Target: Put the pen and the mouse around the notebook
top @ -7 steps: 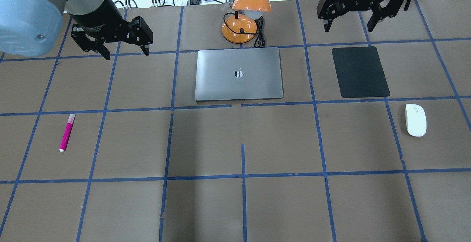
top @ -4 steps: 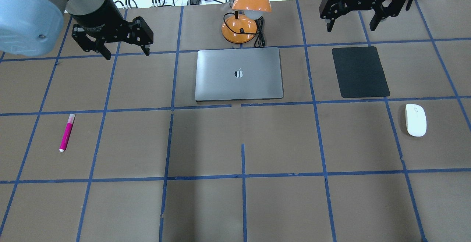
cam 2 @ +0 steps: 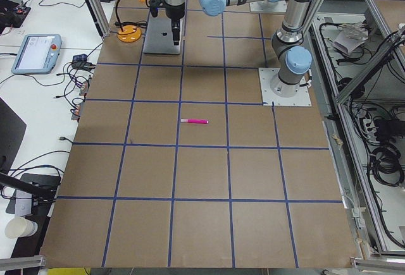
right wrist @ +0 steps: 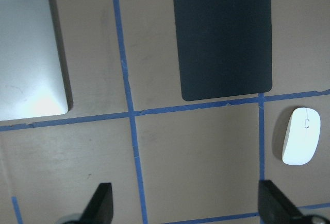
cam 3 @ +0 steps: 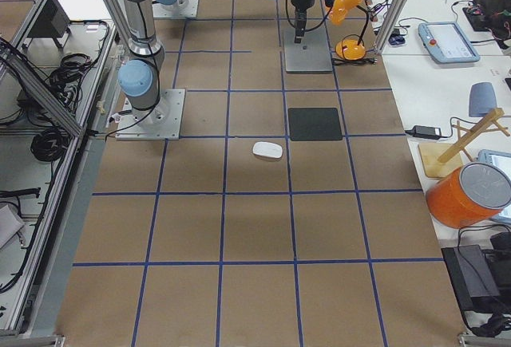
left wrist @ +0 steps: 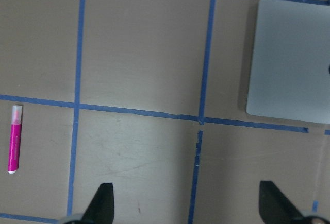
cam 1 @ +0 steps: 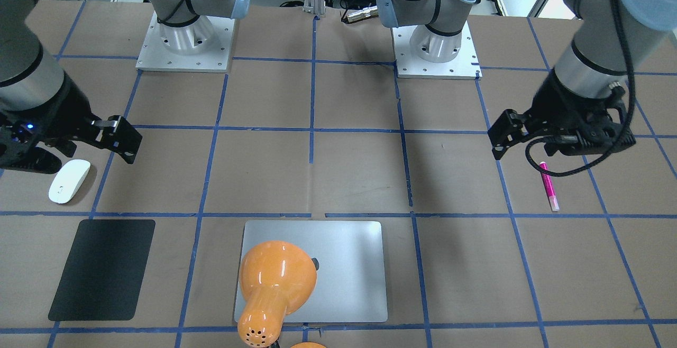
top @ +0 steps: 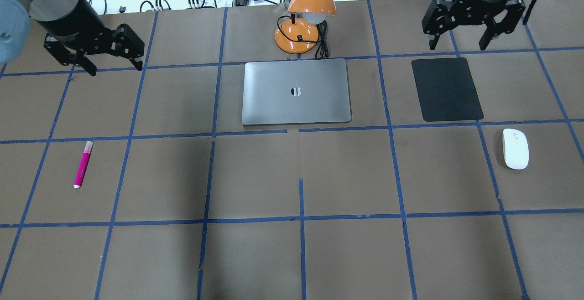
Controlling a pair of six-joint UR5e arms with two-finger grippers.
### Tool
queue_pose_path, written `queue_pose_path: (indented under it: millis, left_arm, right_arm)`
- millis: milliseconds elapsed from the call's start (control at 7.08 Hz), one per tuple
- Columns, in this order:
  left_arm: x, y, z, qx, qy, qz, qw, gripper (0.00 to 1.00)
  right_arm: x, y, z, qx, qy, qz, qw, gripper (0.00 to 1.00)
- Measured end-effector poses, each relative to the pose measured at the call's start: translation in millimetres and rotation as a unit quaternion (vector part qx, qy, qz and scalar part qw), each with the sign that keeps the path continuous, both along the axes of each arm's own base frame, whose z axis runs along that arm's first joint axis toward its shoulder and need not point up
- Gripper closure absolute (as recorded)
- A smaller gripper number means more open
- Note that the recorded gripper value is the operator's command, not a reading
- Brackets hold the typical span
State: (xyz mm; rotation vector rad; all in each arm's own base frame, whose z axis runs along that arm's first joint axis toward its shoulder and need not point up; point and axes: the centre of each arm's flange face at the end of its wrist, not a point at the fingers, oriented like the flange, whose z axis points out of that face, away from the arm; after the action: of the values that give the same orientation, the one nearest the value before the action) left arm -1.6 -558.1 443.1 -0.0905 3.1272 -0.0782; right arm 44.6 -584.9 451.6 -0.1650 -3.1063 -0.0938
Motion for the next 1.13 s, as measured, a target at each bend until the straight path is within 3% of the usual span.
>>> queue_pose_path:
  millis: [424,706,988,1129]
  left_arm:
    - [116,-5,-109,-0.023,-0.021,-0.066,0.9973,0.00]
    - [186,20,-189,-0.036,-0.043,-0.107,0.9927,0.00]
    - [206,42,-249,-0.019,-0.041,-0.110,0.9929,0.01]
    - [207,47,-260,-0.014,-0.038,-0.109,0.9932,0.43]
  right_arm:
    - [-71,-10,-54,-0.010,0.001,-0.001,0.9999,0.00]
    - [-100,-4,-79,0.001,-0.003,-0.005,1.0000,0.00]
    - [-120,-3,-96,0.002,-0.005,-0.008,1.0000,0.00]
    - [-123,-5,-100,-0.001,-0.003,-0.002,1.0000,0.00]
